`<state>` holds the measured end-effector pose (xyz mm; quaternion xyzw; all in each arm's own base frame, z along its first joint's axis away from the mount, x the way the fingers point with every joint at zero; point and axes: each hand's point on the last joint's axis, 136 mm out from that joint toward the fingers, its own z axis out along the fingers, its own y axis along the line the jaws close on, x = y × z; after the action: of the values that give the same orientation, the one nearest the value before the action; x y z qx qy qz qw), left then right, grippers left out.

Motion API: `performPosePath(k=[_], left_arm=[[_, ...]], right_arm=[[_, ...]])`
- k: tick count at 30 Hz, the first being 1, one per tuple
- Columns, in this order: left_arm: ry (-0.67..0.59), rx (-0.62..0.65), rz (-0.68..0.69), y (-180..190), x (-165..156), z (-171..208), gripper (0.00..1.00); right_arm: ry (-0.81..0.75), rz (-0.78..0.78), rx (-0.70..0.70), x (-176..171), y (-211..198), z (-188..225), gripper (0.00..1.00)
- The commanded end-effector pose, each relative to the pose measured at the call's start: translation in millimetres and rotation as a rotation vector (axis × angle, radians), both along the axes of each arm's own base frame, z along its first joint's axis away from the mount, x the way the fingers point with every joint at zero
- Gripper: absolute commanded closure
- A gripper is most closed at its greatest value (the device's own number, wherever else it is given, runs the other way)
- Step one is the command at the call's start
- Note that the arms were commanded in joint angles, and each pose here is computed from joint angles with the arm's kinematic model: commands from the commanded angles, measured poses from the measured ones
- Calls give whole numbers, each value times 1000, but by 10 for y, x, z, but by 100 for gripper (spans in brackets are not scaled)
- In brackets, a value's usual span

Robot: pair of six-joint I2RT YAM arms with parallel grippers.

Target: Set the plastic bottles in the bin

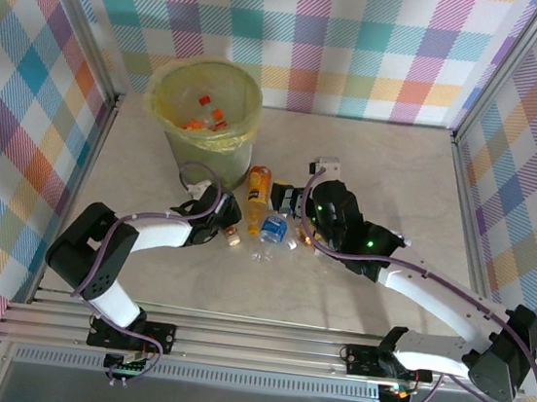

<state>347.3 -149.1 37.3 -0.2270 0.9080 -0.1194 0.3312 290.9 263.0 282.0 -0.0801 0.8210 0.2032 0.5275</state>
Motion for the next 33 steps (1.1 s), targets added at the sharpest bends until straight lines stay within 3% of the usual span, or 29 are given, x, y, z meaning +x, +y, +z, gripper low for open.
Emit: performPosePath(k=[1,8,21,33], left_arm=[[23,11,58,99,25,-44,26],[36,18,100,195,-15,-76,45],[-70,81,227,653,-237,449,50],[-248,205,419,1489,-639,1300,52]], right_arm=[[2,-16,-12,15,-19,-31,0],[2,-15,-12,12,-22,-28,0],[1,-17,-6,5,-31,-21,0],[-4,-19,-5,-3,-49,-7,0]])
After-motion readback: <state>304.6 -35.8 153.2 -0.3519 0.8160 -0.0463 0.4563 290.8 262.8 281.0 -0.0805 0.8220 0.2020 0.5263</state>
